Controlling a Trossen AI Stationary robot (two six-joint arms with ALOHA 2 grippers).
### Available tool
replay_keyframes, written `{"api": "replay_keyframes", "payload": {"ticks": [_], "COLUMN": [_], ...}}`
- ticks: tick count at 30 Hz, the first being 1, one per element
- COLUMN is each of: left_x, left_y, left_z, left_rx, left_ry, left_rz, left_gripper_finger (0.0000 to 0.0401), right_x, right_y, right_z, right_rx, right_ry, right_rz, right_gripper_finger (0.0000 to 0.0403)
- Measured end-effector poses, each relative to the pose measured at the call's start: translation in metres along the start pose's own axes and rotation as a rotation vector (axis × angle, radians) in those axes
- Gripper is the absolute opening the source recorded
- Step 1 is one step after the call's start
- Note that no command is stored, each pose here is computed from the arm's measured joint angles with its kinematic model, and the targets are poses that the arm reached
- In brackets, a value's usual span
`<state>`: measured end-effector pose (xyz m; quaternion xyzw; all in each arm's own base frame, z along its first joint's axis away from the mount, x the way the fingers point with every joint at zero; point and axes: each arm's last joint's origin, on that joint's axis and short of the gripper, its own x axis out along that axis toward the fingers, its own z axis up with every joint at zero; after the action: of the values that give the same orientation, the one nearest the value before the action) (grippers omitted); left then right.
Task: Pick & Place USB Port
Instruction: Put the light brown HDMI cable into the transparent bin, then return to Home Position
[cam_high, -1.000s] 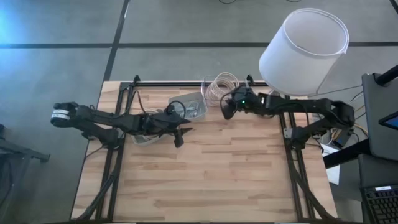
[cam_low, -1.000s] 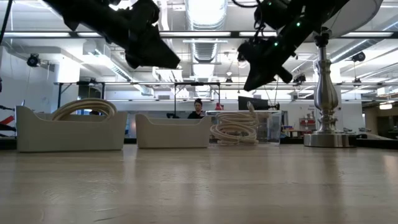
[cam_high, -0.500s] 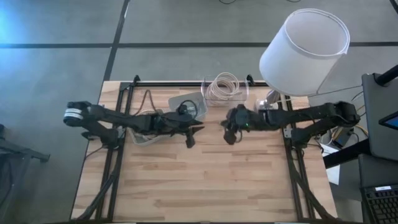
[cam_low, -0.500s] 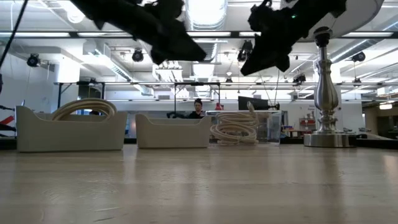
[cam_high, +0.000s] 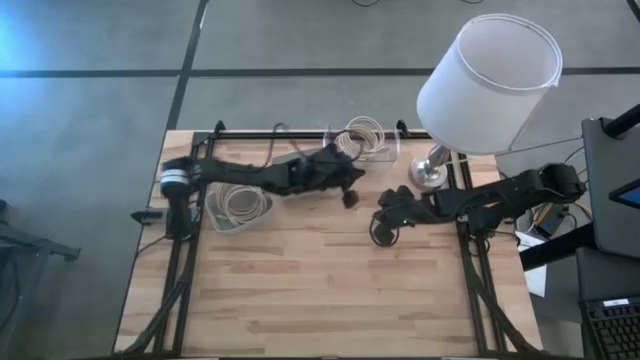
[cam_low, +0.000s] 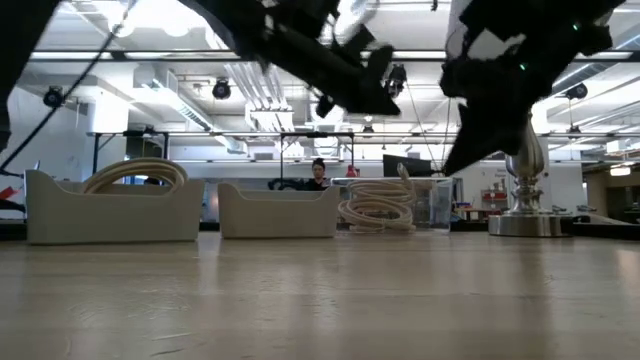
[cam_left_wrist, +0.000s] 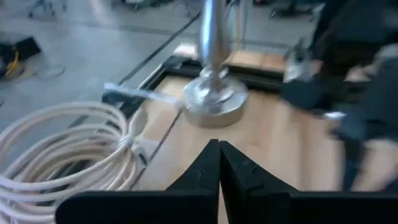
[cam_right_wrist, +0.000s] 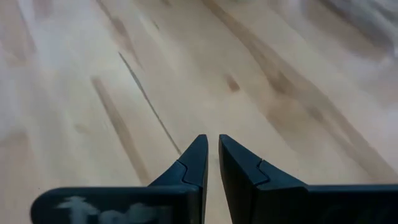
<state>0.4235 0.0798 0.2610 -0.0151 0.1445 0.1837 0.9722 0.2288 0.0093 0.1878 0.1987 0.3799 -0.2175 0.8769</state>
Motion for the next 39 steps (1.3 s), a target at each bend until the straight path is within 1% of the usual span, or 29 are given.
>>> {"api": "replay_keyframes", "payload": {"ticks": [3,6,8,9,11,14,17,18,22,25,28,30,33,35,37,39], "left_x": [0.031,0.056,0.071,0.077,0.088,0.094,0.098,0.097,0.097,0.097,0.091,0.083,0.061,0.041,0.022,0.002], "left_y": [0.014,0.033,0.045,0.05,0.059,0.068,0.075,0.077,0.086,0.087,0.086,0.083,0.076,0.069,0.061,0.051], "left_z": [-0.005,-0.005,-0.004,-0.007,-0.012,-0.018,-0.023,-0.025,-0.028,-0.029,-0.024,-0.012,0.02,0.041,0.054,0.061], "left_rx": [-0.018,-0.044,-0.065,-0.079,-0.103,-0.111,-0.12,-0.126,-0.148,-0.143,-0.12,-0.109,-0.065,-0.029,0.011,0.05], "left_ry": [0.048,0.067,0.08,0.109,0.169,0.272,0.31,0.325,0.342,0.35,0.366,0.349,0.285,0.25,0.224,0.217], "left_rz": [0.044,0.083,0.071,0.065,0.064,0.087,0.129,0.152,0.18,0.181,0.173,0.166,0.151,0.144,0.133,0.108], "left_gripper_finger": [0.0003,0.0003,0.0003,0.0002,0.0002,0.0002,0.0002,0.0001,0.0001,0.0001,0.0001,0.0002,0.0004,0.0004,0.0004,0.0004], "right_x": [0.002,0.002,0.002,0.002,0.001,0.0,0.0,0.001,0.002,0.002,0.003,0.003,0.002,0.001,-0.002,-0.006], "right_y": [-0.006,-0.01,-0.013,-0.014,-0.015,-0.016,-0.016,-0.017,-0.018,-0.019,-0.019,-0.02,-0.017,-0.014,-0.01,-0.005], "right_z": [-0.009,-0.015,-0.019,-0.02,-0.021,-0.022,-0.023,-0.023,-0.026,-0.027,-0.029,-0.029,-0.031,-0.031,-0.031,-0.031], "right_rx": [0.011,0.013,0.013,0.013,0.026,0.062,0.077,0.082,0.109,0.11,0.111,0.111,0.1,0.072,0.019,-0.015], "right_ry": [0.018,0.026,0.033,0.033,0.028,0.026,0.026,0.026,0.034,0.037,0.037,0.037,0.034,0.022,-0.006,-0.033], "right_rz": [-0.013,-0.02,-0.025,-0.025,-0.022,-0.022,-0.022,-0.023,-0.032,-0.038,-0.04,-0.039,-0.03,-0.016,0.007,0.039], "right_gripper_finger": [0.0038,0.0038,0.0038,0.0038,0.0038,0.0038,0.0038,0.0038,0.0038,0.0038,0.0038,0.0038,0.0038,0.0038,0.0038,0.0038]}}
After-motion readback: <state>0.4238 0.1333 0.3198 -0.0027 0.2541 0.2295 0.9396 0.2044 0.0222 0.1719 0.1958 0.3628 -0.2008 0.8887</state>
